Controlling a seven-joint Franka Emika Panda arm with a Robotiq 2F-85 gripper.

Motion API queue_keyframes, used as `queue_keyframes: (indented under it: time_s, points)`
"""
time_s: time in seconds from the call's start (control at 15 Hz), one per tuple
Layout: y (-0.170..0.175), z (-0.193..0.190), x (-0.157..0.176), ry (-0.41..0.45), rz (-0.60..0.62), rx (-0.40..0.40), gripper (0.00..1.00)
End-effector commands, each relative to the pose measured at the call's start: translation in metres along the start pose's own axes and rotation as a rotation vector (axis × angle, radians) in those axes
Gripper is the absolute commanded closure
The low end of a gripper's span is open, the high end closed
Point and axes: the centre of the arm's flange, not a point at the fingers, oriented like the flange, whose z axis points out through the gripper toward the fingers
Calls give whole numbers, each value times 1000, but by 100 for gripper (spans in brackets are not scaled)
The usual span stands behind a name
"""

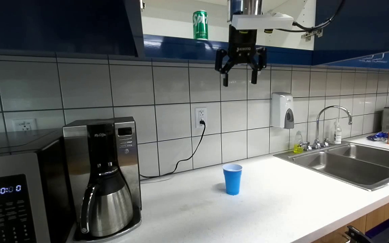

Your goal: Put the green can in the open upper cabinet.

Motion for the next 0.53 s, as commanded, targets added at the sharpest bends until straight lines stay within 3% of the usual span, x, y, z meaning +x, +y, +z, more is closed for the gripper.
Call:
queue_keyframes:
  time_s: [0.0, 0.47]
  points:
    - [7, 21, -11, -15, -16, 25, 0]
    - [1, 31, -11, -49, -2, -3, 0]
